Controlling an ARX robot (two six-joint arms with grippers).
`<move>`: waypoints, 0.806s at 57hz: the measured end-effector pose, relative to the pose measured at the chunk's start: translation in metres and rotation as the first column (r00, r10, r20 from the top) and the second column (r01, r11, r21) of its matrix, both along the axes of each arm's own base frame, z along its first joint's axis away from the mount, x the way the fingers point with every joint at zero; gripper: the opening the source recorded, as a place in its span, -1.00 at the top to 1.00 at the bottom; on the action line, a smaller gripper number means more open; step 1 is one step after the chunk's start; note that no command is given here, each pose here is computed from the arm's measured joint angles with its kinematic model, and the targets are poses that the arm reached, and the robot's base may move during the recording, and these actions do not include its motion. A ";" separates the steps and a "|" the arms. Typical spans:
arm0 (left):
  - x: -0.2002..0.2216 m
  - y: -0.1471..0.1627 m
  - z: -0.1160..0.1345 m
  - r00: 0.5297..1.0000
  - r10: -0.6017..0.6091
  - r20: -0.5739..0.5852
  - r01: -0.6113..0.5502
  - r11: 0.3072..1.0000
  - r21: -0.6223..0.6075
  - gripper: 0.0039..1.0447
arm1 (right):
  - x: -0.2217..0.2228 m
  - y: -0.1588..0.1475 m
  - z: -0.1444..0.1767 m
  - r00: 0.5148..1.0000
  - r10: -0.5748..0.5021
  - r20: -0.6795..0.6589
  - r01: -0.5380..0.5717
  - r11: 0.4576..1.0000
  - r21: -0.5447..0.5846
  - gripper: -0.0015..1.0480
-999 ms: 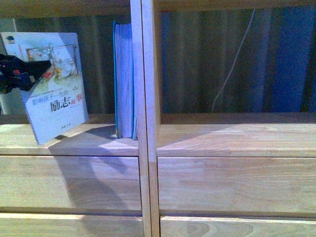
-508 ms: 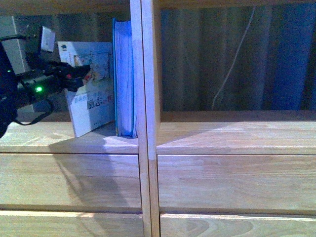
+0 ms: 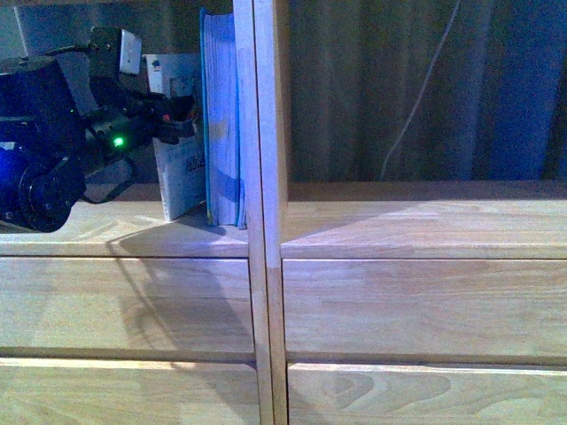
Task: Organize books on shelf
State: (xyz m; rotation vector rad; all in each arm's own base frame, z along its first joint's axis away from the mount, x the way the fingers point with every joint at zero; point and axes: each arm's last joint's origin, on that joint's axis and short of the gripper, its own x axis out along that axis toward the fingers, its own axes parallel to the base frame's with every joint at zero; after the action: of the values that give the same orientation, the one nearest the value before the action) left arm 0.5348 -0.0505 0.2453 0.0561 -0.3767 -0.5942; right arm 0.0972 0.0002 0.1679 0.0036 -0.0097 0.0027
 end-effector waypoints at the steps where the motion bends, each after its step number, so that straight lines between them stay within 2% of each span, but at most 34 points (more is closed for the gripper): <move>1: 0.001 -0.002 -0.002 1.000 -0.001 -0.008 0.001 1.000 0.000 0.63 | 0.000 0.000 0.000 1.000 0.000 0.000 0.000 1.000 0.000 0.27; 6: 0.003 -0.009 -0.014 0.999 0.003 -0.042 -0.003 1.000 -0.004 0.40 | 0.000 0.000 0.000 1.000 0.000 0.000 0.000 1.000 0.000 0.04; 11: 0.004 -0.018 -0.034 0.996 0.016 -0.090 -0.017 1.000 -0.011 0.02 | 0.000 0.000 0.000 1.000 0.000 0.000 0.000 1.000 0.000 -0.32; 14: 0.004 -0.019 -0.036 0.995 0.035 -0.093 -0.036 0.999 -0.012 -0.21 | 0.000 0.000 0.000 1.000 0.000 0.000 0.000 1.000 0.000 -0.54; 20: 0.004 -0.018 -0.038 0.994 0.056 -0.095 -0.057 0.998 -0.014 -0.54 | 0.000 0.000 0.000 1.000 0.000 0.000 0.000 1.000 0.000 -0.85; 26: 0.003 -0.017 -0.043 0.992 0.075 -0.104 -0.078 0.997 -0.019 -0.86 | 0.000 0.000 0.000 1.000 0.000 0.000 0.000 1.000 0.000 -0.86; 37: -0.005 -0.016 -0.056 0.987 0.079 -0.139 -0.082 0.997 -0.012 -0.86 | 0.000 0.000 0.000 1.000 0.000 0.000 0.000 1.000 0.000 -0.86; 46: -0.012 -0.015 -0.057 0.985 0.081 -0.154 -0.083 0.996 -0.010 -0.86 | 0.000 0.000 0.000 1.000 0.000 0.000 0.000 1.000 0.000 -0.86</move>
State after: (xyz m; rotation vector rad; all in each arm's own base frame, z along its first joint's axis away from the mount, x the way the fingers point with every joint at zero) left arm 0.5233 -0.0655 0.1881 0.0098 -0.2281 -0.5104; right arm 0.0972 0.0002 0.1679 0.0036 -0.0097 0.0031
